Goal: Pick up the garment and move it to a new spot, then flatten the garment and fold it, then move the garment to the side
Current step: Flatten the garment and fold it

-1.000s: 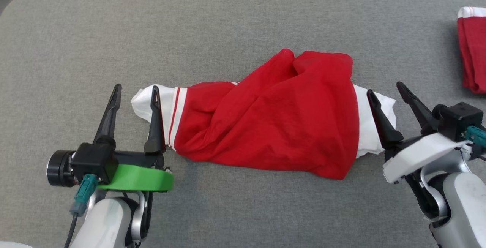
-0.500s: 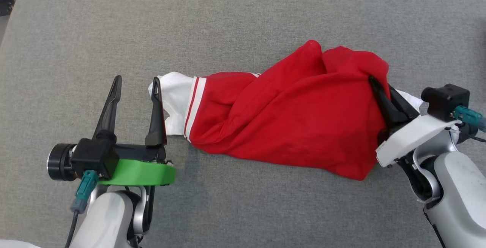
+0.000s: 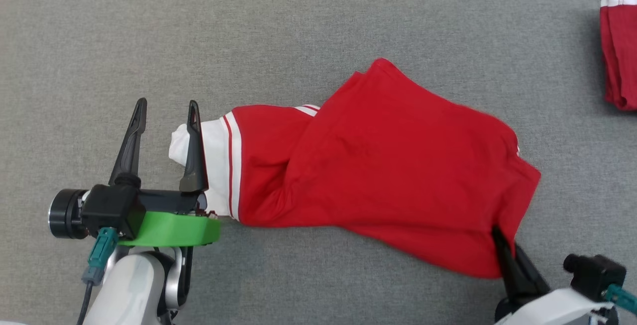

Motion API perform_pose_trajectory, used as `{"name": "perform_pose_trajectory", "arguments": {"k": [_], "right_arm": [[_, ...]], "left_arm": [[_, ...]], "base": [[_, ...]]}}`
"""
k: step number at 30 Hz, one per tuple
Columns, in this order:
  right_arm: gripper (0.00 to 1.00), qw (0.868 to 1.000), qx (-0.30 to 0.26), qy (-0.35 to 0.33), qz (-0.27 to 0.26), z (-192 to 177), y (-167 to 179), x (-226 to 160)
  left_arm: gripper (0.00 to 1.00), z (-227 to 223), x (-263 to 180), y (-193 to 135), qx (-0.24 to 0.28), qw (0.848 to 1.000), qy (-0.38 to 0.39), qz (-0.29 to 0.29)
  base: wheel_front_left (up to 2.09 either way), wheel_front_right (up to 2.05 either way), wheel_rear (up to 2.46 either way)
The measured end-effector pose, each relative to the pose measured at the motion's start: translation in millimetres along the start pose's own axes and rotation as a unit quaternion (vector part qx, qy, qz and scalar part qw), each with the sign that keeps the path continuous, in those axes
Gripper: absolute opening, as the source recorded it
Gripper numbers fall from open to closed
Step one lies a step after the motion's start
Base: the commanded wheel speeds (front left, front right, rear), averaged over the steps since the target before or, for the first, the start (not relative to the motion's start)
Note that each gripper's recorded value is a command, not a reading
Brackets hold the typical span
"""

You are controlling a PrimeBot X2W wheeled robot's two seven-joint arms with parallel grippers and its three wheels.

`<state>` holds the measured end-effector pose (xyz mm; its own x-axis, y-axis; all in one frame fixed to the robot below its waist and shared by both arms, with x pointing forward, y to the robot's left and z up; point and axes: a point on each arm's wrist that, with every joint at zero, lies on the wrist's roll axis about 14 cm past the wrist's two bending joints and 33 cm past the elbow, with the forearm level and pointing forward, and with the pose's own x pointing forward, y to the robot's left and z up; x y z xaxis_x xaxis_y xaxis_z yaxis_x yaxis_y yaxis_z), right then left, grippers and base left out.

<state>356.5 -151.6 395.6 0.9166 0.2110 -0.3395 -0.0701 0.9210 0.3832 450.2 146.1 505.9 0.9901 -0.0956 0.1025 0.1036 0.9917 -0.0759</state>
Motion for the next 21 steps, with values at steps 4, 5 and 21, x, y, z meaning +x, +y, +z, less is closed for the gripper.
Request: {"name": "perform_pose_trajectory", "arguments": {"k": [4,5,21], "right_arm": [[0.00,0.997,0.041,0.056,-0.026,-43.1,-3.3,-20.8],[0.49,0.997,0.042,0.060,-0.024,-46.6,-2.0,-21.6],[1.00,0.985,-0.113,-0.134,0.006,97.0,-7.3,-14.4]], "left_arm": [[1.00,-3.9,2.7,-4.5,-0.003,1.000,0.003,-0.006],[1.00,-4.7,3.4,-4.8,-0.003,1.000,0.004,-0.007],[1.00,-6.2,-6.0,1.4,-0.006,1.000,0.012,0.012]], "base": [[0.00,0.00,0.00],[0.00,0.00,0.00],[0.00,0.00,0.00]]}}
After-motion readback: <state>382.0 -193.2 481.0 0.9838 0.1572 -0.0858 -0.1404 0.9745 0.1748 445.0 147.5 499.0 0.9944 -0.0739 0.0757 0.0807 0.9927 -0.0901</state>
